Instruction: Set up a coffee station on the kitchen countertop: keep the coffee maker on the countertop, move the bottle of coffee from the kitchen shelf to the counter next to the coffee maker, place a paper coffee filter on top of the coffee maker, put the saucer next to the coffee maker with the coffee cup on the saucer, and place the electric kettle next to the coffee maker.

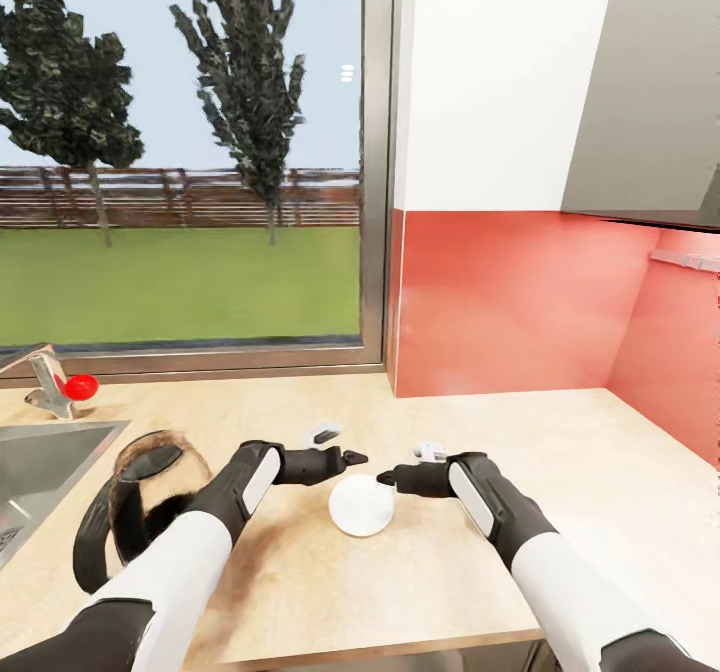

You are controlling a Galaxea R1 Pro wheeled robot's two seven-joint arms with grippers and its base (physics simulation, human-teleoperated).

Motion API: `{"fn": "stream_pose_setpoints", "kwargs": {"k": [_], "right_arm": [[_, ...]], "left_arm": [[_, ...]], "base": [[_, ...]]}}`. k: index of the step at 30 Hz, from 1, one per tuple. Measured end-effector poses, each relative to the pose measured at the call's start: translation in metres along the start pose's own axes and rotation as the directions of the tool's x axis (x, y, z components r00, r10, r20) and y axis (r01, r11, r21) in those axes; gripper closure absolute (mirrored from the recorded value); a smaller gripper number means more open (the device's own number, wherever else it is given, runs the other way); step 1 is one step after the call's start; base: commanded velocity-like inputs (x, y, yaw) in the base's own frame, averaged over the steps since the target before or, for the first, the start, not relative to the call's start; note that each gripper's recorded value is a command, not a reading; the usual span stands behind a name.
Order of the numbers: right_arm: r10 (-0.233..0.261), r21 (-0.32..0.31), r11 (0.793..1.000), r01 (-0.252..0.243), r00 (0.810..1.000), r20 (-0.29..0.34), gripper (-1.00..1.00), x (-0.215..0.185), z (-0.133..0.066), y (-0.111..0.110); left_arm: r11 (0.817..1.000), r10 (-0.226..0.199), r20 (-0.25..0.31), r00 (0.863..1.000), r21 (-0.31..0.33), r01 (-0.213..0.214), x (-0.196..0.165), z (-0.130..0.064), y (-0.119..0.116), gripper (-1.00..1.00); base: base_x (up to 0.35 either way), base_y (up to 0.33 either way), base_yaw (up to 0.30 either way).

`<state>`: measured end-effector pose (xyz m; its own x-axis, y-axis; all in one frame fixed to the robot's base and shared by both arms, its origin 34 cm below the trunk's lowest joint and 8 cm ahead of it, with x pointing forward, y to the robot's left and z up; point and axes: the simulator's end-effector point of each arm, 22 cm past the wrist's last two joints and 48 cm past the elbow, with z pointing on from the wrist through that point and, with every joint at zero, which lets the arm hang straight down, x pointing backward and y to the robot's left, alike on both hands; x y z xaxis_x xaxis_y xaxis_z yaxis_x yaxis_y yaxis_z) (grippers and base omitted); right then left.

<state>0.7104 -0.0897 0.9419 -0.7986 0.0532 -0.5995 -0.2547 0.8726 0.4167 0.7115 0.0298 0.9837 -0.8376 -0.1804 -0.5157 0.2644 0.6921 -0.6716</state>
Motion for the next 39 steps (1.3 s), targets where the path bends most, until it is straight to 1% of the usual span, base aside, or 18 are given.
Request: {"fn": "stream_pose_setpoints", "kwargs": {"k": [3, 9, 13, 17, 19, 22, 24, 25, 27, 28, 29, 32, 36, 37, 39], "right_arm": [[-0.007, 0.012, 1.0, 0.007, 1.0, 0.016, -1.0, -0.007, -0.006, -0.008], [-0.021, 0.001, 1.0, 0.021, 0.999, 0.044, -1.0, -0.019, -0.01, -0.002], [-0.022, 0.001, 1.0, 0.022, 0.999, 0.045, -1.0, -0.02, -0.01, -0.001], [-0.024, -0.001, 1.0, 0.024, 0.999, 0.045, -1.0, -0.02, -0.01, 0.0], [-0.024, -0.001, 1.0, 0.024, 0.999, 0.045, -1.0, -0.02, -0.01, 0.001], [-0.024, -0.001, 1.0, 0.024, 0.999, 0.044, -1.0, -0.019, -0.01, 0.0], [-0.022, 0.0, 1.0, 0.022, 0.999, 0.039, -1.0, -0.017, -0.009, -0.001], [-0.02, 0.006, 1.0, 0.02, 0.999, 0.033, -1.0, -0.014, -0.009, -0.004], [-0.019, 0.013, 1.0, 0.019, 0.999, 0.032, -1.0, -0.014, -0.01, -0.009], [-0.017, 0.02, 1.0, 0.017, 0.999, 0.032, -1.0, -0.015, -0.012, -0.014], [-0.015, 0.032, 0.999, 0.014, 0.999, 0.032, -1.0, -0.015, -0.014, -0.023], [-0.014, 0.034, 0.999, 0.013, 0.999, 0.031, -1.0, -0.014, -0.015, -0.025], [-0.013, 0.032, 0.999, 0.012, 0.999, 0.03, -1.0, -0.013, -0.015, -0.025], [-0.012, 0.024, 1.0, 0.012, 0.999, 0.03, -1.0, -0.013, -0.015, -0.024], [-0.013, -0.019, 1.0, 0.014, 1.0, 0.027, -1.0, -0.012, -0.015, -0.014]], "left_arm": [[1.0, -0.001, 0.0, 1.0, 0.002, 0.001, 0.001, 0.001, -0.001, -1.0], [1.0, -0.004, 0.0, 1.0, 0.004, 0.004, 0.002, 0.001, -0.001, -1.0], [1.0, -0.003, 0.002, 1.0, 0.005, 0.003, 0.001, 0.001, -0.002, -1.0], [1.0, -0.004, 0.006, 1.0, 0.003, 0.004, 0.0, 0.0, 0.0, -1.0], [1.0, -0.01, 0.011, 1.0, 0.003, 0.01, -0.002, -0.001, 0.001, -1.0], [0.999, -0.042, 0.036, 0.998, 0.014, 0.042, -0.008, -0.004, 0.003, -1.0], [0.999, -0.045, 0.053, 0.998, 0.017, 0.044, -0.012, -0.004, 0.003, -1.0], [1.0, -0.028, 0.1, 0.995, 0.01, 0.027, -0.02, -0.003, 0.005, -1.0], [0.999, -0.04, 0.098, 0.994, 0.008, 0.039, -0.014, 0.0, 0.009, -1.0], [0.999, -0.054, 0.093, 0.994, 0.01, 0.053, -0.01, 0.002, 0.011, -1.0], [0.997, -0.081, 0.106, 0.991, 0.022, 0.079, -0.007, 0.006, 0.013, -1.0], [0.997, -0.081, 0.134, 0.988, 0.024, 0.079, -0.011, 0.006, 0.014, -1.0], [0.996, -0.093, 0.125, 0.988, 0.021, 0.091, -0.002, 0.01, 0.018, -1.0], [0.995, -0.097, 0.121, 0.988, 0.02, 0.095, 0.0, 0.011, 0.018, -1.0], [0.995, -0.102, 0.119, 0.988, 0.02, 0.1, 0.002, 0.011, 0.019, -1.0]], "base": [[0.0, -0.217, 0.0], [0.0, -0.043, 0.0], [0.0, -0.002, 0.054], [0.0, 0.0, 0.201], [0.0, 0.0, 0.133], [0.0, 0.0, 0.037], [0.0, 0.0, 0.007], [0.0, 0.0, 0.001], [0.0, 0.0, 0.0], [0.0, 0.0, 0.0], [0.0, 0.0, 0.0], [0.0, 0.0, 0.0], [0.138, 0.0, 0.0], [0.214, 0.0, 0.0], [0.093, 0.0, 0.0]]}}
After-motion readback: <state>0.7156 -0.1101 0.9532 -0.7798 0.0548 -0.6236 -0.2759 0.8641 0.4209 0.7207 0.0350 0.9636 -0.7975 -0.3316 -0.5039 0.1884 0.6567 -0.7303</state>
